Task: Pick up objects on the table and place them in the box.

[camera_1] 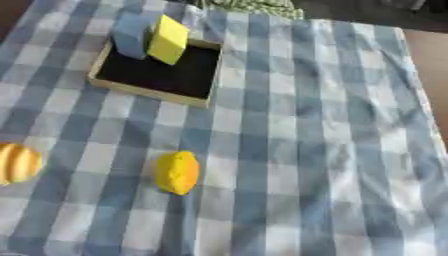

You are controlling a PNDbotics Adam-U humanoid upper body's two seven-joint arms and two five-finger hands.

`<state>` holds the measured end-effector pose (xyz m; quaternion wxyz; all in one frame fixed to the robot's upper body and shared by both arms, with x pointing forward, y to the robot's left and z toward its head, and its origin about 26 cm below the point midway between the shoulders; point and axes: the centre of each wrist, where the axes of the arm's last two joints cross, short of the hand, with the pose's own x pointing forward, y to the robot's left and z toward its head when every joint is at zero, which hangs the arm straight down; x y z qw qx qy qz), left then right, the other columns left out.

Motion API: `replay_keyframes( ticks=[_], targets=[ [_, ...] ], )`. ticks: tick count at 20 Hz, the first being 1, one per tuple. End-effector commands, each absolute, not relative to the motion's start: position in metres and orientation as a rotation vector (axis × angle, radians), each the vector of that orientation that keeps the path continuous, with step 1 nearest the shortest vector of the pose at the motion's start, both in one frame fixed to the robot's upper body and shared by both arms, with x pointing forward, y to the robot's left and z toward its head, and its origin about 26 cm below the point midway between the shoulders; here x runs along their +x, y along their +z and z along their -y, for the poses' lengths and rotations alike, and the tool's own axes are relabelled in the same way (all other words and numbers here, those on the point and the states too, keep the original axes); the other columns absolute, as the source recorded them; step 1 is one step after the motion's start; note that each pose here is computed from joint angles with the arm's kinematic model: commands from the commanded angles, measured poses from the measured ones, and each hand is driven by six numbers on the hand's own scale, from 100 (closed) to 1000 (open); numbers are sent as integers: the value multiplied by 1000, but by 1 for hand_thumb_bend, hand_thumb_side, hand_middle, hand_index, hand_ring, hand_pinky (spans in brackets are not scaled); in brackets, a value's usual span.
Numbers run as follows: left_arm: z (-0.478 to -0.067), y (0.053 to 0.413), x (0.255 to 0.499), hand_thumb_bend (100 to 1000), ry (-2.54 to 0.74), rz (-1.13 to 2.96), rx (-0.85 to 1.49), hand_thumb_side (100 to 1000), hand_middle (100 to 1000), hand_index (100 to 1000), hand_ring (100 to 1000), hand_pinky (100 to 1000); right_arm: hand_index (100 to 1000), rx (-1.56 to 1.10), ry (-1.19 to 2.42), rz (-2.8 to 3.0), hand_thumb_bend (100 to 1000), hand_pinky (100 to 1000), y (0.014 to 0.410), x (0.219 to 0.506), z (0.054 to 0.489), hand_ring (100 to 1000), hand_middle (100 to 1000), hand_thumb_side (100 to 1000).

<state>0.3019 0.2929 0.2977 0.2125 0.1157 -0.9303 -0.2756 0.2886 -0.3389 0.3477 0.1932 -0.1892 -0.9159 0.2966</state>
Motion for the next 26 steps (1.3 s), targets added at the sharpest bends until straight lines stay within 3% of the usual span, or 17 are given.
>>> replay_keyframes(
  ticks=[1, 5, 10, 18, 26],
  targets=[
    [-301, 319, 293, 100, -974, 2527, 533, 230, 676, 846, 752, 922, 755, -615, 834, 2593, 100, 939, 358, 277, 344, 906, 570, 363],
    [-307, 327, 289, 100, -1216, 2386, 716, 138, 702, 867, 771, 912, 745, -640, 803, 2582, 100, 942, 352, 275, 347, 906, 565, 381],
    [-311, 327, 286, 100, -1528, 2208, 817, 130, 733, 882, 796, 913, 741, -650, 777, 2574, 100, 943, 348, 275, 348, 905, 563, 393],
    [-312, 322, 286, 341, -1807, 1981, 852, 143, 754, 883, 822, 913, 728, -647, 750, 2569, 100, 943, 344, 275, 348, 903, 562, 395],
    [-314, 312, 286, 411, -1934, 1750, 848, 174, 772, 896, 835, 921, 721, -658, 758, 2559, 100, 942, 342, 276, 349, 903, 561, 396]
  ],
)
